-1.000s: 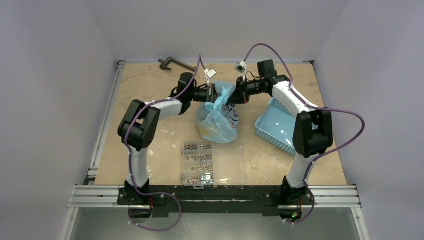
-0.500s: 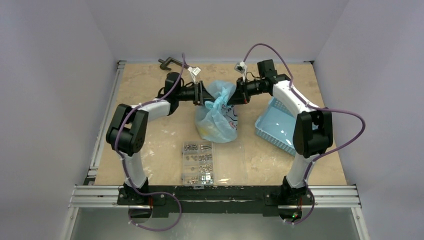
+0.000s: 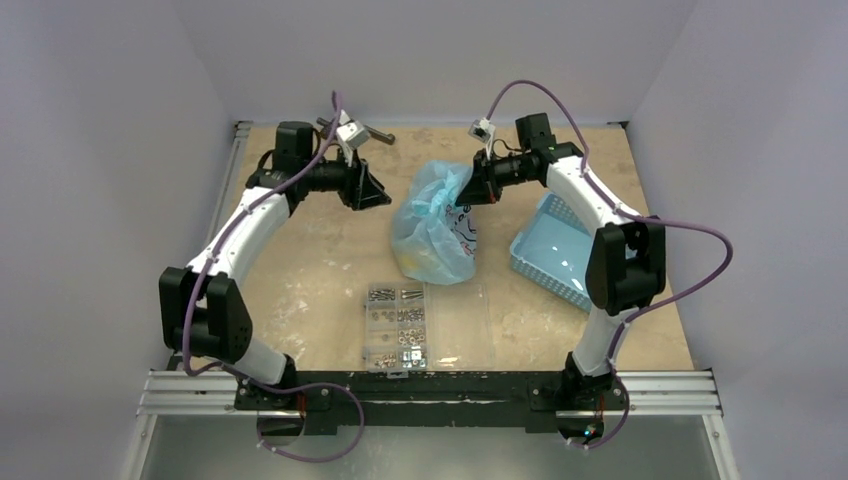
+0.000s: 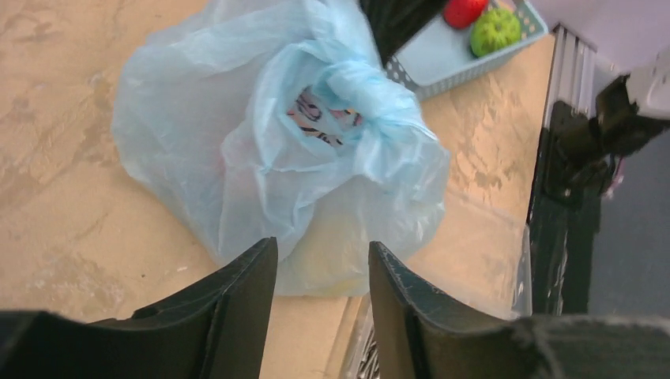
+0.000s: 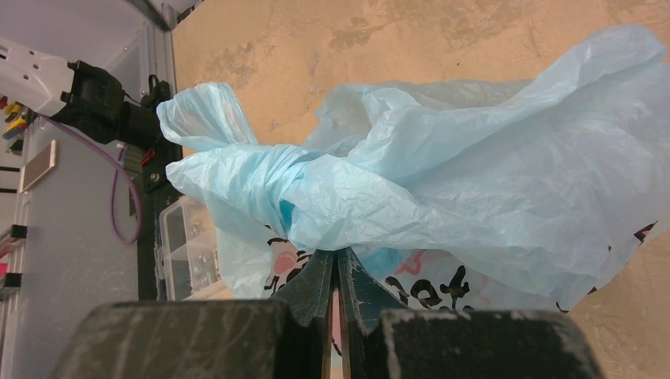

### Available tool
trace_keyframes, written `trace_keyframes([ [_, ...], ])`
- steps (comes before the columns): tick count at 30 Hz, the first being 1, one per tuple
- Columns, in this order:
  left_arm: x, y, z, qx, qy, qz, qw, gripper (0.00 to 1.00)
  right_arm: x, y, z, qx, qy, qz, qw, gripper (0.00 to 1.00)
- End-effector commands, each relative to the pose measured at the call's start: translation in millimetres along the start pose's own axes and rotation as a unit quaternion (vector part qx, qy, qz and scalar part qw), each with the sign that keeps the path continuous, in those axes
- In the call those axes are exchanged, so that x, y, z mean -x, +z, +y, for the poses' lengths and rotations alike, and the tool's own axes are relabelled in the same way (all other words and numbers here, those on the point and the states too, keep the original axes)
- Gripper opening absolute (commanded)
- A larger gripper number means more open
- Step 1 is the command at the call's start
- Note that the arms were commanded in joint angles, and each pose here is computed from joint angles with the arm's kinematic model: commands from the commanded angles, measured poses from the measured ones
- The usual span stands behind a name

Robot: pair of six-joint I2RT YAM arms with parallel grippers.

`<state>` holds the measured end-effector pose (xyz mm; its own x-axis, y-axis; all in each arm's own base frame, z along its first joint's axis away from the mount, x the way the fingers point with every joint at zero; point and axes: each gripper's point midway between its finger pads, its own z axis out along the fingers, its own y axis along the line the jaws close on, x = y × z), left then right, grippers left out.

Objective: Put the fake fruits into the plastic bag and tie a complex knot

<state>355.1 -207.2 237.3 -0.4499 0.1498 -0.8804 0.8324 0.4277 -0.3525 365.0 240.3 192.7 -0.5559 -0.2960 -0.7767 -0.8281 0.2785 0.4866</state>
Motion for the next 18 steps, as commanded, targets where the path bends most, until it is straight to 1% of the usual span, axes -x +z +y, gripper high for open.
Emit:
trace_keyframes([
  [1, -7.9, 7.0, -46.8, -0.077, 0.164, 0.07, 0.981, 0.43, 17.5, -5.2, 2.6, -0.014, -0.035, -0.003, 0.999, 0.0],
  [5, -0.8, 28.9, -58.2, -0.077, 0.211, 0.076, 0.972, 0.32, 16.3, -3.1, 5.1, -0.019, -0.041, 0.003, 0.999, 0.0],
  [8, 5.0, 40.8, -62.1, -0.076, 0.227, 0.078, 0.968, 0.32, 16.5, -3.3, 6.1, -0.025, -0.045, 0.004, 0.999, 0.0],
  [11, 2.0, 51.2, -61.0, -0.07, 0.234, 0.096, 0.965, 0.34, 17.8, -2.8, 7.3, -0.027, -0.05, 0.004, 0.998, 0.0],
  [14, -0.8, 59.3, -51.1, -0.048, 0.242, 0.105, 0.963, 0.34, 19.0, -2.3, 7.0, -0.026, -0.051, 0.003, 0.998, 0.0],
  [16, 0.3, 61.9, -44.9, -0.032, 0.249, 0.108, 0.962, 0.34, 19.5, -2.0, 7.5, -0.025, -0.052, 0.004, 0.998, 0.0],
  [18, 3.6, 59.4, -49.4, -0.041, 0.255, 0.101, 0.961, 0.35, 18.9, -2.6, 6.8, -0.027, -0.056, 0.006, 0.998, 0.0],
])
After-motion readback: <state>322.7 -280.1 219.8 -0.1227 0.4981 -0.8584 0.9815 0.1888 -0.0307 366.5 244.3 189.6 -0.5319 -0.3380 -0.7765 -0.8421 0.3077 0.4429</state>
